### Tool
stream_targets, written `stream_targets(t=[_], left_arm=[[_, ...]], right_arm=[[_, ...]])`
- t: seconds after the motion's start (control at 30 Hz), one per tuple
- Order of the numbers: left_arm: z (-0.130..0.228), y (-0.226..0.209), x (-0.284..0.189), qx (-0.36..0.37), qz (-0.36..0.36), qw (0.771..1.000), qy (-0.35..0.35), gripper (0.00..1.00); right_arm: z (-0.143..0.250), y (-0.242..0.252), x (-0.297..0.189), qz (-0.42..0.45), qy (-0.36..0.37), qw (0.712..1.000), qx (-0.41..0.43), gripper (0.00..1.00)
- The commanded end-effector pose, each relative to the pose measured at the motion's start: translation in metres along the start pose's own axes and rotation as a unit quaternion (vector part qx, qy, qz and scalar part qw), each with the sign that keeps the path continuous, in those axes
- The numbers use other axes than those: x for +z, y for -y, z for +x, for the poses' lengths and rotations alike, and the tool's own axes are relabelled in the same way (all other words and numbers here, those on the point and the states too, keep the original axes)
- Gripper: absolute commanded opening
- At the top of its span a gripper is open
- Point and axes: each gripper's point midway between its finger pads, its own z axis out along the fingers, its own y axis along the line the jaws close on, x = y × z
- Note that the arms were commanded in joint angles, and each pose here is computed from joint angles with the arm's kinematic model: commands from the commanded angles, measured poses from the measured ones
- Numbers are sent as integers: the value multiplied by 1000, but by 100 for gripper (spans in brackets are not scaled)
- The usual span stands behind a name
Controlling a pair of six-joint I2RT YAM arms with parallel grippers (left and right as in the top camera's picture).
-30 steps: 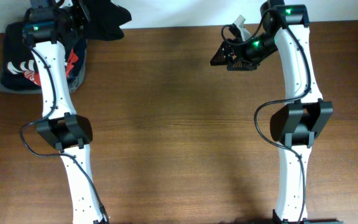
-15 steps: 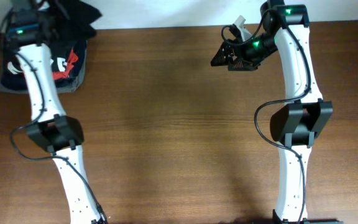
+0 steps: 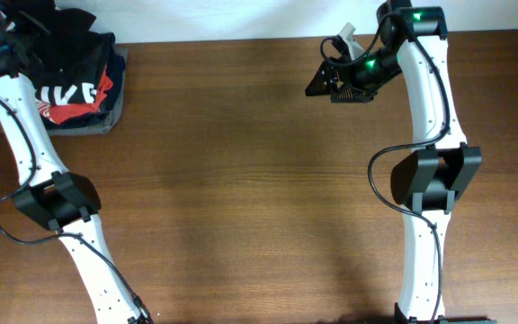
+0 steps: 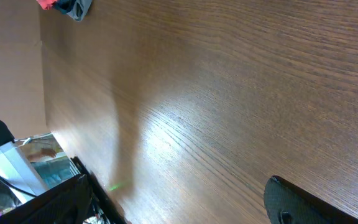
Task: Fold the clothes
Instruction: 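Carry the black bundle with the left gripper onto the top-left shirt stack, then release the bundle on the stack and press it down with the left gripper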
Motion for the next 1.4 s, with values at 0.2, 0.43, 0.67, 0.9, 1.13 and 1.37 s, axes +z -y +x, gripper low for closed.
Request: stream_targets(t=[0.2, 0.43, 0.67, 0.9, 1.13, 1.37], left_arm=[[-7, -29, -5, -48, -67, 996, 14, 1], [9, -64, 0, -50, -136, 989, -4, 18], [26, -72, -4, -54, -155, 986, -38, 51], [38, -75, -24, -55, -183, 979, -70, 99], [31, -62, -60, -54, -189, 977, -78, 99], [-10, -24, -109, -4, -173, 985, -13, 99]], right_arm=[[1, -13, -1, 2, 0, 1000, -21, 93], [2, -17, 4, 4, -5, 1000, -26, 93], [2, -17, 4, 4, -6, 1000, -26, 93], [2, -17, 4, 4, -5, 1000, -26, 95], [2, -17, 4, 4, -5, 1000, -26, 95], [-3, -16, 4, 6, 3, 999, -34, 98]])
